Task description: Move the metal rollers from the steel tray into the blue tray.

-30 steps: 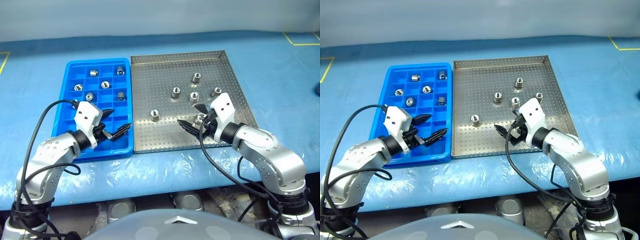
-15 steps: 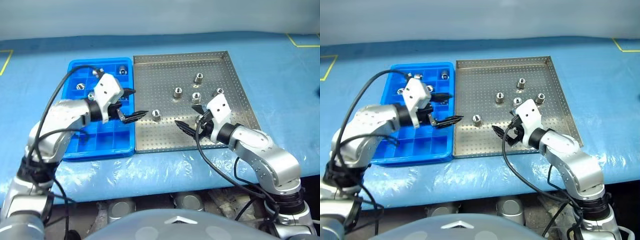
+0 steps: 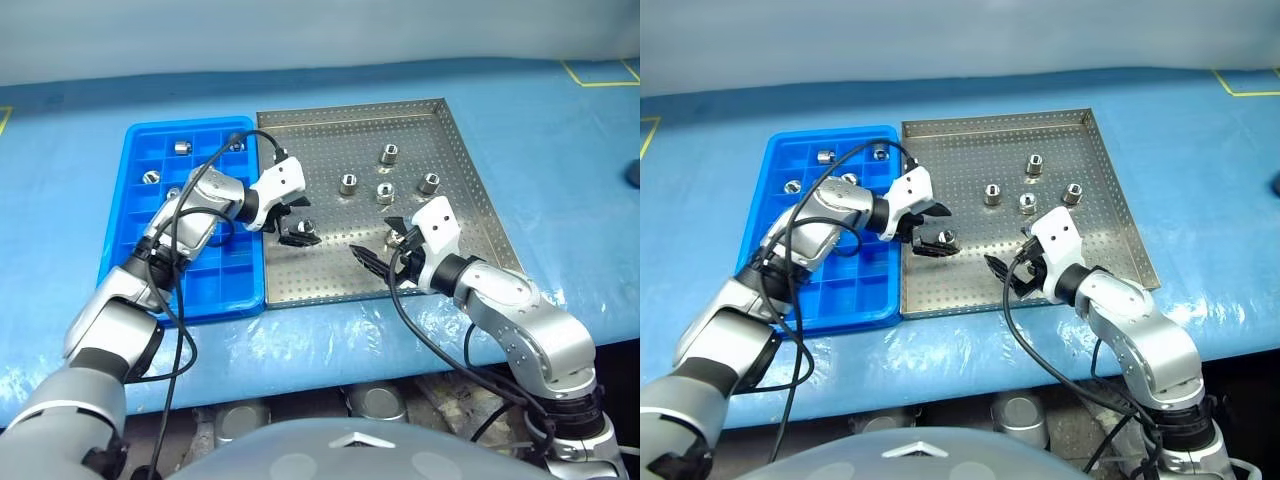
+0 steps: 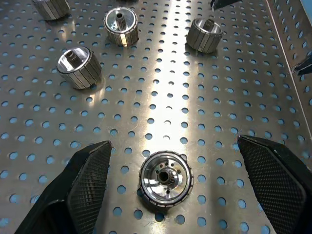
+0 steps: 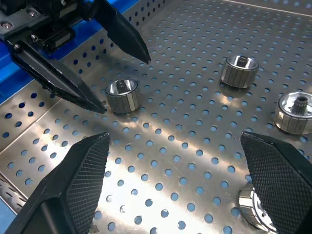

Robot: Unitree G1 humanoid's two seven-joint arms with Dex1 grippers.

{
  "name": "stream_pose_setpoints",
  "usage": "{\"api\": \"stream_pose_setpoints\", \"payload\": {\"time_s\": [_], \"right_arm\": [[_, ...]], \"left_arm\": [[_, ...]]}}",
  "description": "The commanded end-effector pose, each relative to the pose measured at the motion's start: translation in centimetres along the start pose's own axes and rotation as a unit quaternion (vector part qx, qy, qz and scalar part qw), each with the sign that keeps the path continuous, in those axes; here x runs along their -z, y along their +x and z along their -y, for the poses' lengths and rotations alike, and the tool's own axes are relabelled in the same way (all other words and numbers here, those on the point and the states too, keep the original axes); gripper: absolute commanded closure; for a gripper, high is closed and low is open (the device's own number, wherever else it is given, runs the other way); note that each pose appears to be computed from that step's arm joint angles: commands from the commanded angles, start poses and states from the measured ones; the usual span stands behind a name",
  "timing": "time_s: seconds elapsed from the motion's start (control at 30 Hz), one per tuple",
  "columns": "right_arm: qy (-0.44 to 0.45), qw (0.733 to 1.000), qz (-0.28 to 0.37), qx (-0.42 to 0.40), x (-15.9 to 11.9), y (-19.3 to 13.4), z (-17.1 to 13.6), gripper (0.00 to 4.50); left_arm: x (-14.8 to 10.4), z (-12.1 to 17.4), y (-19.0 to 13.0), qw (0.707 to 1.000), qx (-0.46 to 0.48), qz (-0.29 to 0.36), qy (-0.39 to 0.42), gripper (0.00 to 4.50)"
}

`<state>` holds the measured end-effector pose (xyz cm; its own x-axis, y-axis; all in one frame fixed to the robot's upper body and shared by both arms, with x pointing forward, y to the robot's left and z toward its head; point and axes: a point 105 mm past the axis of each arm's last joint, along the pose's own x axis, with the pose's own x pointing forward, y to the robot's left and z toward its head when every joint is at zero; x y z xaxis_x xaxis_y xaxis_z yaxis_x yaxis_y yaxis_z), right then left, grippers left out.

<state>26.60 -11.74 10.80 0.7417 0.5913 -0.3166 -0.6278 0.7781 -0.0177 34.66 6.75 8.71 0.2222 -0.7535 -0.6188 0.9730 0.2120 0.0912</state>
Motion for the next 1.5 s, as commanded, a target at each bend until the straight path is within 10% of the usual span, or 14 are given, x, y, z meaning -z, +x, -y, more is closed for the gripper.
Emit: {"api": "stream_pose_setpoints", "payload": {"time_s": [0.03, 0.1, 0.4, 0.63, 0.83, 1.1, 1.5], "right_arm": [[-0.014, 0.999, 0.033, 0.011, -1.5, -0.6, 0.0, 0.01], [-0.013, 0.999, 0.034, 0.013, -1.5, -0.7, 0.0, 0.01], [-0.011, 0.998, 0.051, 0.018, -2.2, -0.6, 0.1, 0.00], [-0.021, 0.997, 0.076, -0.024, -3.9, 0.9, -1.4, 0.00], [-0.042, 0.990, 0.097, -0.090, -5.1, 3.7, -4.9, 0.00], [-0.066, 0.968, 0.127, -0.207, -6.9, 5.6, -9.9, 0.00], [-0.096, 0.957, 0.136, -0.235, -7.0, 6.1, -11.2, 0.00]], "left_arm": [[0.0, -0.4, 0.4, 0.999, -0.003, -0.023, 0.032, 0.00], [0.6, -0.5, 0.7, 0.998, -0.004, -0.039, 0.040, 0.00], [1.3, 0.2, 0.2, 0.995, 0.017, -0.068, 0.073, 2.81], [-4.2, -0.1, -4.0, 0.984, -0.102, 0.146, 0.014, 2.81], [-2.2, 0.0, -9.2, 0.917, -0.311, 0.235, -0.086, 2.81], [4.5, 0.5, -16.4, 0.762, -0.584, 0.213, -0.184, 2.81], [10.7, -0.7, -17.5, 0.690, -0.665, 0.135, -0.251, 2.81]]}}
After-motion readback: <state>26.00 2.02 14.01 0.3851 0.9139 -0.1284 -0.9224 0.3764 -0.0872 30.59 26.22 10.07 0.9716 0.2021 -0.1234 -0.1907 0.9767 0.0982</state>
